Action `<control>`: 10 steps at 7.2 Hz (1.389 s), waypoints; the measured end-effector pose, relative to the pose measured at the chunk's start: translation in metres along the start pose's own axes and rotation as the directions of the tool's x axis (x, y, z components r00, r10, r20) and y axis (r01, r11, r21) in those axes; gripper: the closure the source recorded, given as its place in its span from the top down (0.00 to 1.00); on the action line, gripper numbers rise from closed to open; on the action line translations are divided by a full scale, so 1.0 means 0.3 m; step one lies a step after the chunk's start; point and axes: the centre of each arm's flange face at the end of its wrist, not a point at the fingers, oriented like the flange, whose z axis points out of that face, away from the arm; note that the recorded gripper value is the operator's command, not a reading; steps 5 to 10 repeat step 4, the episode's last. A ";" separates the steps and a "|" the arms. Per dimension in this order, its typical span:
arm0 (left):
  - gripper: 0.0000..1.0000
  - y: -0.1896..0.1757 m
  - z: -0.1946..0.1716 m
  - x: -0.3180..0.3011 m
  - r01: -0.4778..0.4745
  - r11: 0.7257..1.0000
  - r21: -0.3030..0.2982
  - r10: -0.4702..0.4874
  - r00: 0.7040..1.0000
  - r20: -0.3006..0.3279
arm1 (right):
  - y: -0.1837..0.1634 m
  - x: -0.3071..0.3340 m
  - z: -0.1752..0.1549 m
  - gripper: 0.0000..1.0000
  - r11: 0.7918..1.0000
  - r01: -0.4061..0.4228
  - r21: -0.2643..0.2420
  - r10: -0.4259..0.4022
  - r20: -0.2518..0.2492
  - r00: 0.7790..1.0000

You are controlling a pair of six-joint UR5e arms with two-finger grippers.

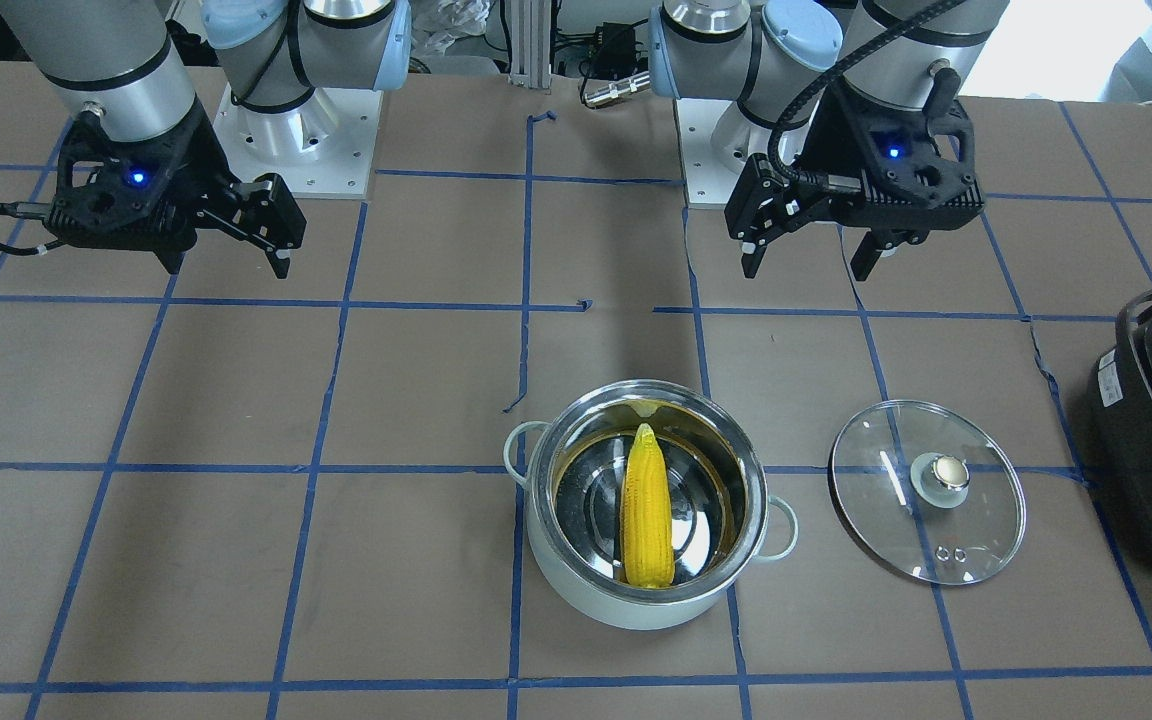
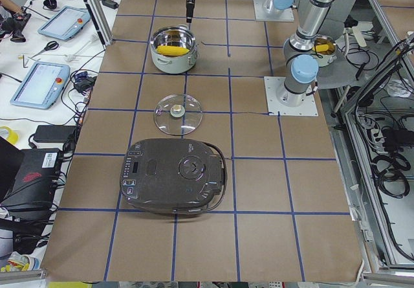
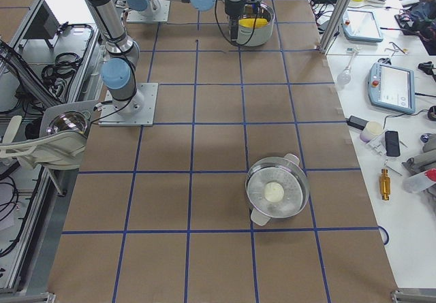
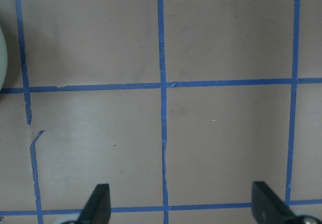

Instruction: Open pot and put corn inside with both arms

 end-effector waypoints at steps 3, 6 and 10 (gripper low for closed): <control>1.00 0.001 -0.001 0.000 -0.001 1.000 0.003 0.001 1.000 0.002 | 0.041 0.004 -0.044 1.00 0.999 0.008 -0.043 -0.008 -0.001 1.000; 1.00 0.005 -0.006 0.000 -0.001 1.000 0.005 0.001 1.000 0.004 | 0.045 0.003 -0.058 1.00 0.999 0.009 -0.052 -0.009 -0.001 1.000; 1.00 0.005 -0.006 0.000 -0.001 1.000 0.005 0.001 1.000 0.004 | 0.045 0.003 -0.058 1.00 0.999 0.009 -0.052 -0.009 -0.001 1.000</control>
